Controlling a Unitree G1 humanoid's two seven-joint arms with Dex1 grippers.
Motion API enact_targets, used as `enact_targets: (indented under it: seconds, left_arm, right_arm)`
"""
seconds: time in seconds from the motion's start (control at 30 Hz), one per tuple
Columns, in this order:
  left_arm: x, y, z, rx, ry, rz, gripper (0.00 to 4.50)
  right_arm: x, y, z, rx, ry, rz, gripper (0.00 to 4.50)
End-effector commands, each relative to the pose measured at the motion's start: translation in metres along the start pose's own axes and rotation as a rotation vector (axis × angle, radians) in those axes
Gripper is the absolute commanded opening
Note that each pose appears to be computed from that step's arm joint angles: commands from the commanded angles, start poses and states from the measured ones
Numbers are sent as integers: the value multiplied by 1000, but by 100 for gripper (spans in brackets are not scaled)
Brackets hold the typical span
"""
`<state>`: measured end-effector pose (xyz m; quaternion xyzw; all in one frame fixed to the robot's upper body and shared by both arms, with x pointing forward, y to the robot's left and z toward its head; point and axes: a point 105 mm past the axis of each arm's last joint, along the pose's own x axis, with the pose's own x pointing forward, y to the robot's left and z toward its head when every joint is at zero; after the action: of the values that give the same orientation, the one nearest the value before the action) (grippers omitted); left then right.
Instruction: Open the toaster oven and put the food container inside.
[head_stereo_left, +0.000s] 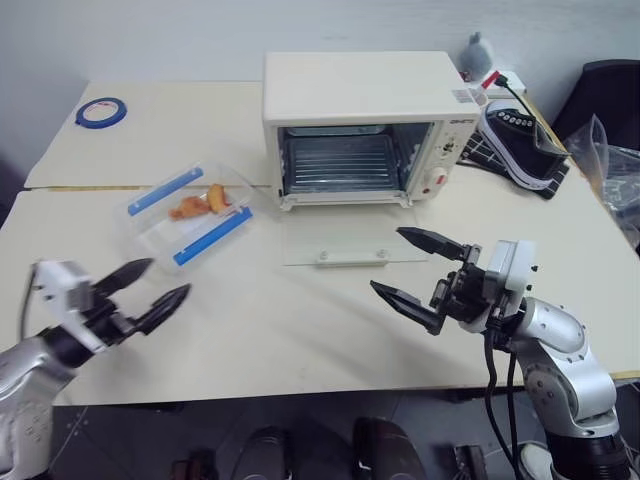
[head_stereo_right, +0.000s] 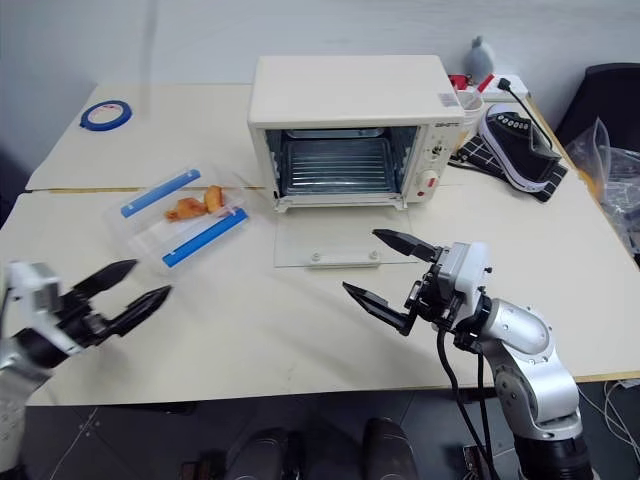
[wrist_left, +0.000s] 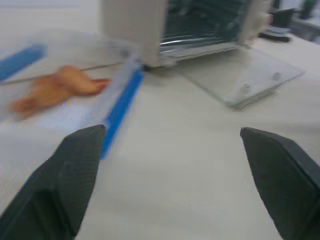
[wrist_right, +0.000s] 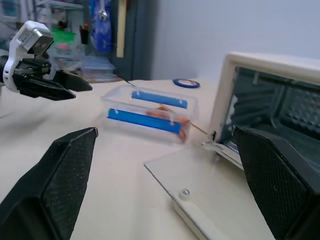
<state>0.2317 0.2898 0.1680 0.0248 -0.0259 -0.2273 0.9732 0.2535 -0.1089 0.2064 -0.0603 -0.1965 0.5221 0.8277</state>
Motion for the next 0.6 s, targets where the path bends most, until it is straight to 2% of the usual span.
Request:
enact_targets:
  seconds: [0.03,0.1,0.17,0.27,0.37,0.5,0.6]
  left_arm:
    - [-47,29,2,59,-16,223,448]
    - [-79,40,-13,-11,6,358,448]
    - [-82,42,-9,-63,-28,391,448]
    - [-58,33,4,-97,-55,302,448]
    - [-38,45,10,-195,9,363,448]
    - [8,56,24,-364,108,405,448]
    - [27,63,28,-427,169,467,448]
  right_arm:
    - [6,8,1,5,-49,75,450]
    - [6,10,-9,-8,-38,102,450]
    - [3,7,-14,-24,-27,104,450]
    - [-6,0,-16,-44,-6,99,450]
    - [-15,-2,-20,-45,23,102,450]
    - [-23,-4,-25,-36,51,101,450]
    - [-25,-2,-28,-32,56,100,450]
